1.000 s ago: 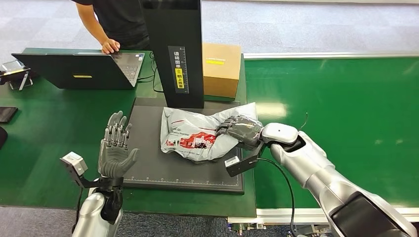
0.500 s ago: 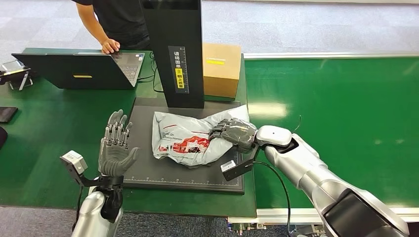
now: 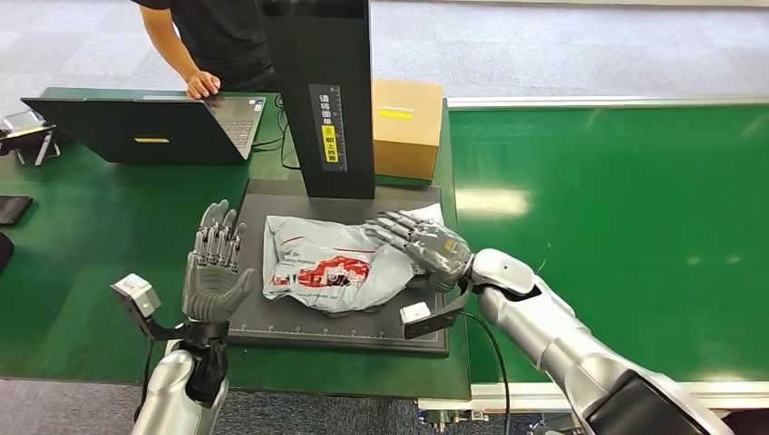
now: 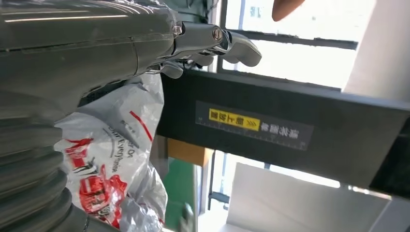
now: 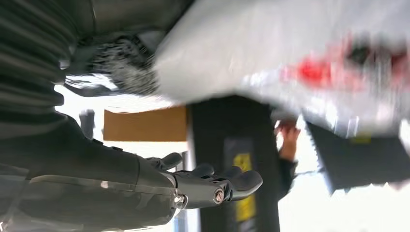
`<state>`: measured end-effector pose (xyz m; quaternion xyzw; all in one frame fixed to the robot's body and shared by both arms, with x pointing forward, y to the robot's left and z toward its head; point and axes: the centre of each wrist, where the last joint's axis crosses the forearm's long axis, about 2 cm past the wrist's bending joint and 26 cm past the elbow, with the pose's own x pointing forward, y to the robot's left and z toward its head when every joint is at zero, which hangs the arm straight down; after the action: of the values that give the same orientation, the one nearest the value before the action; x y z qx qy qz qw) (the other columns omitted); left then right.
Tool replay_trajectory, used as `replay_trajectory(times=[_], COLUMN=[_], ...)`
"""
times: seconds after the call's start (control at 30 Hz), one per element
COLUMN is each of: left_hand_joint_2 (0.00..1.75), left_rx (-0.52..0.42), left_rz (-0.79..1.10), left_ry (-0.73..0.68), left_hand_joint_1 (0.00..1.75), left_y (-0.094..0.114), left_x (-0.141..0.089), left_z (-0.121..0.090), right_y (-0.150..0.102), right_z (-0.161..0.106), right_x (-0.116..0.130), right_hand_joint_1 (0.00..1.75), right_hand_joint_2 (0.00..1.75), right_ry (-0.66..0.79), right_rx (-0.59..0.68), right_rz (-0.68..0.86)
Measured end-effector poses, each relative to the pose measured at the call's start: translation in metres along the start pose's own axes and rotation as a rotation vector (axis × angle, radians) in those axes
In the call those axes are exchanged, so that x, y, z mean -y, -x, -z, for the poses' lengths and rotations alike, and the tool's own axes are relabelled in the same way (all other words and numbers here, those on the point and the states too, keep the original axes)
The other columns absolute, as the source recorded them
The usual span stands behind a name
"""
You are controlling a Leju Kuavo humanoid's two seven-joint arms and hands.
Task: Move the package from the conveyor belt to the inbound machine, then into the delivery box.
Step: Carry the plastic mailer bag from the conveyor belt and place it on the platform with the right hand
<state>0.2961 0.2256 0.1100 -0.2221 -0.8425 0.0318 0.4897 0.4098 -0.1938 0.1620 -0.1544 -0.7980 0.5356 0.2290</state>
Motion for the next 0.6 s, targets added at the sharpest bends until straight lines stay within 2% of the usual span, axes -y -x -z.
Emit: replay_trajectory(times=[0.1,0.27,0.47,0.6], left_hand_joint_2=[1.75,1.75,1.75,1.75], left_rx=[-0.014,-0.029,-0.043,-0.051], left_rz=[-0.01,-0.044,-0.059,-0.038], left_ry=[-0.021,-0.022,-0.009,-0.015], left_hand_joint_1=[0.0,0.0,0.0,0.0], left_y=[0.001,0.002,0.004,0.004], left_x=[0.0,0.001,0.004,0.002], left_z=[0.0,-0.001,-0.003,-0.005], right_y=[-0.006,-0.013,-0.028,-0.032], right_z=[-0.007,-0.018,-0.03,-0.041], right_x=[-0.005,-0.011,-0.005,0.005], right_hand_joint_1=[0.0,0.0,0.0,0.0], right_hand_joint_2=[1.75,1.75,1.75,1.75], right_ry=[0.131,0.246,0.478,0.579], right_rx=[-0.061,-0.126,-0.151,-0.139], right_rz=[0.141,0.301,0.691,0.752])
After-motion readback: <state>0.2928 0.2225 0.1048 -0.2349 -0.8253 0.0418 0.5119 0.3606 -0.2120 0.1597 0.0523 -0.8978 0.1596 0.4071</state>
